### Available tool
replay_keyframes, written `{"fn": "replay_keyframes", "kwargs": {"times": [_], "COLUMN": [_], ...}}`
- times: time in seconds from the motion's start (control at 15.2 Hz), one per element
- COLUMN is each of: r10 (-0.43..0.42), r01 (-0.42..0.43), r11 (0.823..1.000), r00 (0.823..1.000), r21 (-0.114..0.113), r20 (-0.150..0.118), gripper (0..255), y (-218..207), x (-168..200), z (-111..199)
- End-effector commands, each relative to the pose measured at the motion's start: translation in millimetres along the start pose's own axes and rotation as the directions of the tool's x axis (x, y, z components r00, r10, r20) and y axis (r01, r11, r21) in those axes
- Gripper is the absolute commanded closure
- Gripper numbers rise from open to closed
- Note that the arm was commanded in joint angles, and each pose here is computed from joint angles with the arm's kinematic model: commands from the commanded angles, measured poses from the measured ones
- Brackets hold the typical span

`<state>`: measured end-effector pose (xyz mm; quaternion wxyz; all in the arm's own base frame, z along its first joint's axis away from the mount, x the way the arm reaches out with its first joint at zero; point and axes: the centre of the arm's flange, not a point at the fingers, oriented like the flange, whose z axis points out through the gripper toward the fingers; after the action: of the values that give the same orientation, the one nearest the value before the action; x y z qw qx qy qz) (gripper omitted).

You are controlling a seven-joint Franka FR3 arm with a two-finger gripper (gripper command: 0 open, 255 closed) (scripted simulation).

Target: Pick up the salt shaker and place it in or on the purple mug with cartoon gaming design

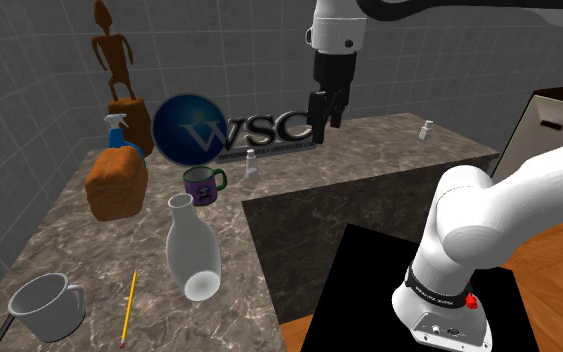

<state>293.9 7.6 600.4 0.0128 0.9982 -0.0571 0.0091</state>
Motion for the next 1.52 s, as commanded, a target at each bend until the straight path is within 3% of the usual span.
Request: {"fn": "replay_keyframes", "kwargs": {"times": [0.0, 1.45], "r10": [0.0, -0.061], "r01": [0.0, 0.06], "r11": [1.0, 0.996], "r00": [1.0, 0.998], "r21": [0.0, 0.073], "r20": [0.0, 0.008], "gripper": [0, 0], "y": [0.0, 143.4], "x": [0.0, 226.4], "z": [0.0, 128.3]}}
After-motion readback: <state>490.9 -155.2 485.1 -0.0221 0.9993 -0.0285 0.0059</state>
